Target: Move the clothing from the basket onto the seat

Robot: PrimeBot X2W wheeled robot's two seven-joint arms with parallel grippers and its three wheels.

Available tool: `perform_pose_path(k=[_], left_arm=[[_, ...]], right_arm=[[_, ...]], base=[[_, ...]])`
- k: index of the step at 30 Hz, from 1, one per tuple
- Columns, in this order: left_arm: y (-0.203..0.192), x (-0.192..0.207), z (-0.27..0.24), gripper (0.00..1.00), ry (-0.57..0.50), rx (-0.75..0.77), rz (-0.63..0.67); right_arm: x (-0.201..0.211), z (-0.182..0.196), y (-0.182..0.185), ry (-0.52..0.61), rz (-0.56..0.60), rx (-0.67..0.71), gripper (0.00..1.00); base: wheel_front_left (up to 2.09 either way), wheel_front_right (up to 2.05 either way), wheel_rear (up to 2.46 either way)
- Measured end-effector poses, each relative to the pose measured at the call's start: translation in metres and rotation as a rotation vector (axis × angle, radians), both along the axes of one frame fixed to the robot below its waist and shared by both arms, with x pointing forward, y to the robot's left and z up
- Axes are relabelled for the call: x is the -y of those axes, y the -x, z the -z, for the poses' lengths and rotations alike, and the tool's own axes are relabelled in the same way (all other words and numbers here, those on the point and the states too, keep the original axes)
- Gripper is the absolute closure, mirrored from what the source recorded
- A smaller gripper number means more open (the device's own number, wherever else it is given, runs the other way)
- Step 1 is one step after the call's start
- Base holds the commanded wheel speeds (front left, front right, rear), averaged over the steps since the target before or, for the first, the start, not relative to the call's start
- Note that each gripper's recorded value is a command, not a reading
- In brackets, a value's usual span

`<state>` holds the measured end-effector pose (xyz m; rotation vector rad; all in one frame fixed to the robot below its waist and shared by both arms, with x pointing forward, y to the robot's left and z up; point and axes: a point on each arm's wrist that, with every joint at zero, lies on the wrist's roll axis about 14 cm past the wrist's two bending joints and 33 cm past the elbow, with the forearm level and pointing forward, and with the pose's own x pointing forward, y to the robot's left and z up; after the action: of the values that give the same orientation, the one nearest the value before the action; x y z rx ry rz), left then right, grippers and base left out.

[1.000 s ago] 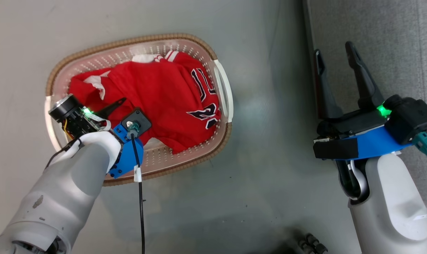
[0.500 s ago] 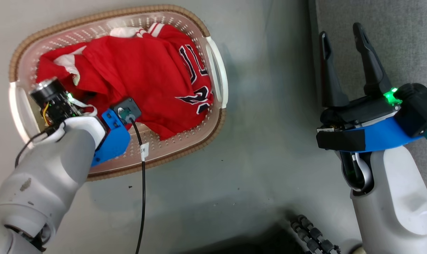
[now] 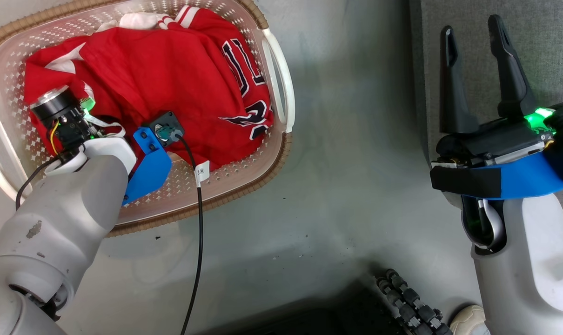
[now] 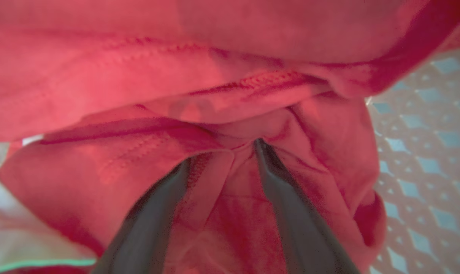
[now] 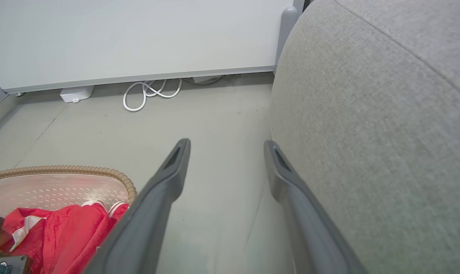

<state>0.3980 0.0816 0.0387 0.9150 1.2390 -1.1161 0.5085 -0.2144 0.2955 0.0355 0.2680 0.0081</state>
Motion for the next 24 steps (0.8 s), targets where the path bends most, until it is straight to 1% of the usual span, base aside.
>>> perform_pose_path(k=[1, 5, 10, 15, 24], left_arm=[[0.001, 0.000, 0.000, 1.00, -0.004, -0.002, 0.003], [0.002, 0.001, -0.002, 1.00, -0.020, -0.011, -0.006], [-0.001, 0.005, -0.008, 1.00, -0.002, 0.000, -0.010], [-0.006, 0.017, -0.022, 1.00, 0.052, 0.026, -0.031], [-0.025, 0.043, -0.065, 1.00, 0.192, 0.109, -0.106]], right_arm=[[0.001, 0.000, 0.000, 0.001, 0.001, 0.001, 0.00], [0.002, -0.004, -0.001, 0.003, 0.004, 0.008, 0.00], [0.002, -0.007, -0.002, 0.002, 0.006, 0.016, 0.00], [0.001, -0.020, -0.005, 0.006, 0.005, 0.043, 0.00], [-0.007, -0.049, -0.011, 0.007, -0.013, 0.108, 0.00]], base=[[0.00, 0.00, 0.00], [0.00, 0.00, 0.00], [0.00, 0.00, 0.00], [0.00, 0.00, 0.00], [0.00, 0.00, 0.00]])
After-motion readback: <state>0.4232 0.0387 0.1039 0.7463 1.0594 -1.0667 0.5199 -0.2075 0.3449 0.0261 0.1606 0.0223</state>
